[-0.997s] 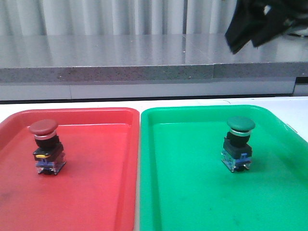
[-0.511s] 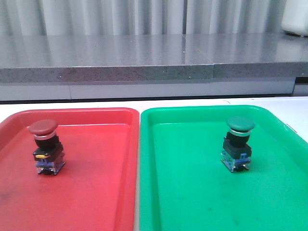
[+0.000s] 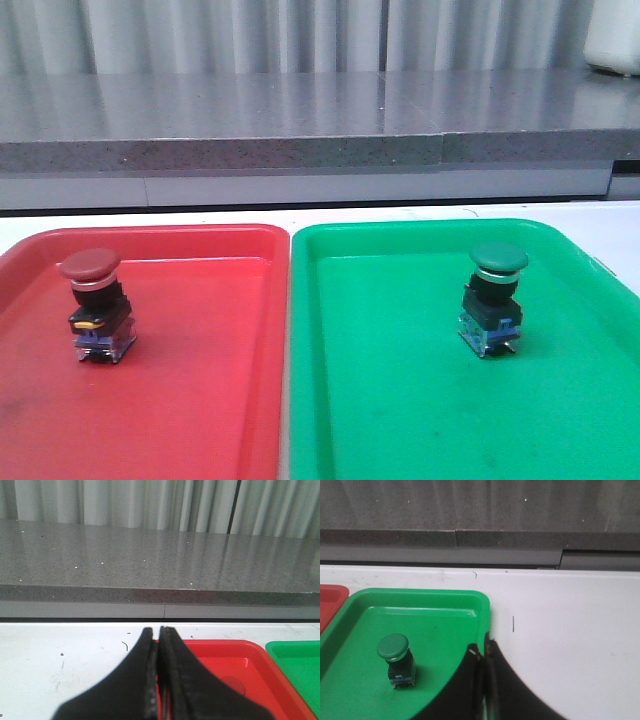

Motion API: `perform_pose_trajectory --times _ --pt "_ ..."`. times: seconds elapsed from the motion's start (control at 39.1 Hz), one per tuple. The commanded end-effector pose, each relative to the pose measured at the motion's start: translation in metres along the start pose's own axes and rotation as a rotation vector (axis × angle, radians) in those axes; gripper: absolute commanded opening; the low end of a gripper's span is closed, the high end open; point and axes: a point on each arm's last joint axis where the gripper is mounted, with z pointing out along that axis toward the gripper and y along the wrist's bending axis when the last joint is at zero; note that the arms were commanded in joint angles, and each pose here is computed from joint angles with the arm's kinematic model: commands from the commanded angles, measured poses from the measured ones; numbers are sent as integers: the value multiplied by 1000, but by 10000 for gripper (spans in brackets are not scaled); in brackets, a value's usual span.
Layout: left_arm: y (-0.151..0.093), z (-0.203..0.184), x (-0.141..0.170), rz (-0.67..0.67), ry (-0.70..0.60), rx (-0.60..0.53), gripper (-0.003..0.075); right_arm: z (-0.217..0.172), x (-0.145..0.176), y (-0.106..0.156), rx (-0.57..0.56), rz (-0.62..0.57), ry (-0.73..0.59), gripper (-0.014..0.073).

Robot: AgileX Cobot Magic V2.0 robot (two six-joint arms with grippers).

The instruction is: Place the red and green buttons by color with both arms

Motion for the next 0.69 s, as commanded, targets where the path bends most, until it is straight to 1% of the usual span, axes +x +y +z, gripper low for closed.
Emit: perform_pose_trajectory --times 0.0,0.13,0.66 --pt "-2 -5 -14 -15 -104 19 -20 -14 -12 0 -3 -26 -147 -109" --pt "-2 -5 -14 -15 -104 19 -20 -21 -12 0 -7 -25 -186 -109" --pt "-2 -5 -14 -15 -104 19 -20 -21 -12 0 -7 -25 -188 -109"
